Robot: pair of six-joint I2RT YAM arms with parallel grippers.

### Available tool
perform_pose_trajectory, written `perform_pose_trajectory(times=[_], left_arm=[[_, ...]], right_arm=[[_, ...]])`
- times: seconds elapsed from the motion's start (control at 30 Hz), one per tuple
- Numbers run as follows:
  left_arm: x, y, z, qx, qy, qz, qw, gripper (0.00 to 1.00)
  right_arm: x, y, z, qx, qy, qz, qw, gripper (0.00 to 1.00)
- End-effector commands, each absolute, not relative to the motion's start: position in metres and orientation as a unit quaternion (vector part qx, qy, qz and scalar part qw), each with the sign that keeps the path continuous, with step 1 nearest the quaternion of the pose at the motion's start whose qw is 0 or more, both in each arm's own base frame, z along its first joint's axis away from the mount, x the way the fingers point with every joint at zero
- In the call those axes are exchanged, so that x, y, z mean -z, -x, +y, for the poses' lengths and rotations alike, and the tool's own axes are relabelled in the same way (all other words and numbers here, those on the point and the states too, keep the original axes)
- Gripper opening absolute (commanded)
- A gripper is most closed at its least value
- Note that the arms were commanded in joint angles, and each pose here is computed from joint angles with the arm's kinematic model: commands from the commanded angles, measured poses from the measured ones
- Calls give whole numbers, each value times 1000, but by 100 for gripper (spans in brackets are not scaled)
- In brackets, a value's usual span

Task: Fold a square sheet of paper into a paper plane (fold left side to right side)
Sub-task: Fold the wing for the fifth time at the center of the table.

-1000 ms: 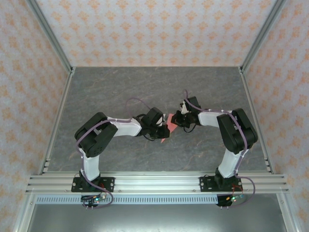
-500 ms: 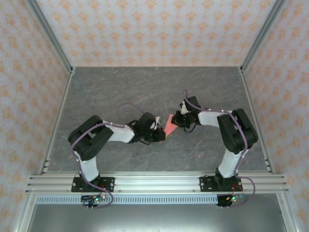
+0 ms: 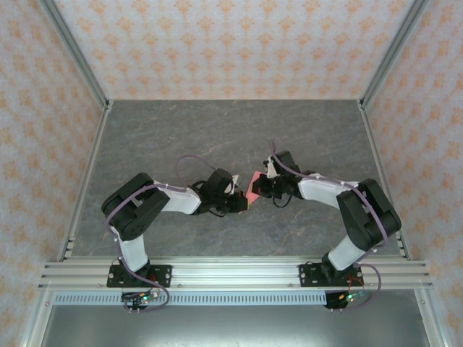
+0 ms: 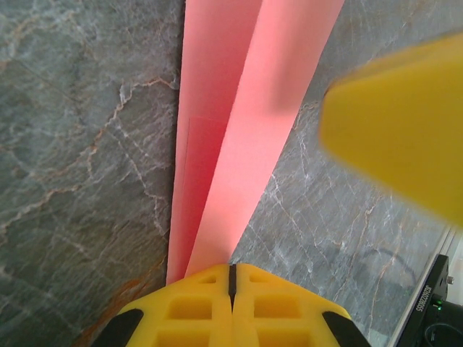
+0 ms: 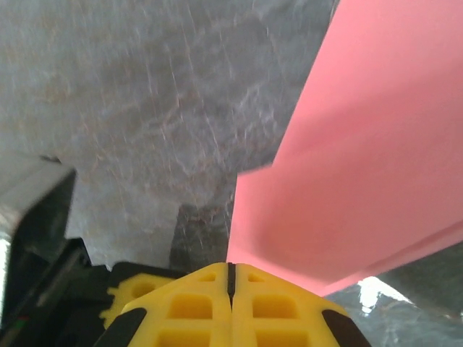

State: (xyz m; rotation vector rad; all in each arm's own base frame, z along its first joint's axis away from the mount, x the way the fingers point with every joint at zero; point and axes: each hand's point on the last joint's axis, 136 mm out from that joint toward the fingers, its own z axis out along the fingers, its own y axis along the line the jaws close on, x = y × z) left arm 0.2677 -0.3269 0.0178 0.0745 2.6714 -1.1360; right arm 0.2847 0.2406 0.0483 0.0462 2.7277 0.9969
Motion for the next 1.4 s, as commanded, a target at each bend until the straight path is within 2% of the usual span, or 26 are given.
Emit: perform_pose_trajectory(times=[0.0, 0.47, 0.77, 1.37], left_arm=[[17, -240, -301, 337, -6, 939, 60, 0], [17, -241, -301, 334, -6, 940, 61, 0], [21, -239, -296, 322, -2, 945, 60, 0], [36, -228, -284, 309, 9, 950, 44, 0]], right_arm=[[-37, -280, 238, -326, -31, 938, 115, 3], [-13, -267, 244, -308, -28, 946, 94, 3], [7, -264, 216, -222, -6, 970, 100, 3], [-1, -300, 177, -212, -34, 968, 129, 4]])
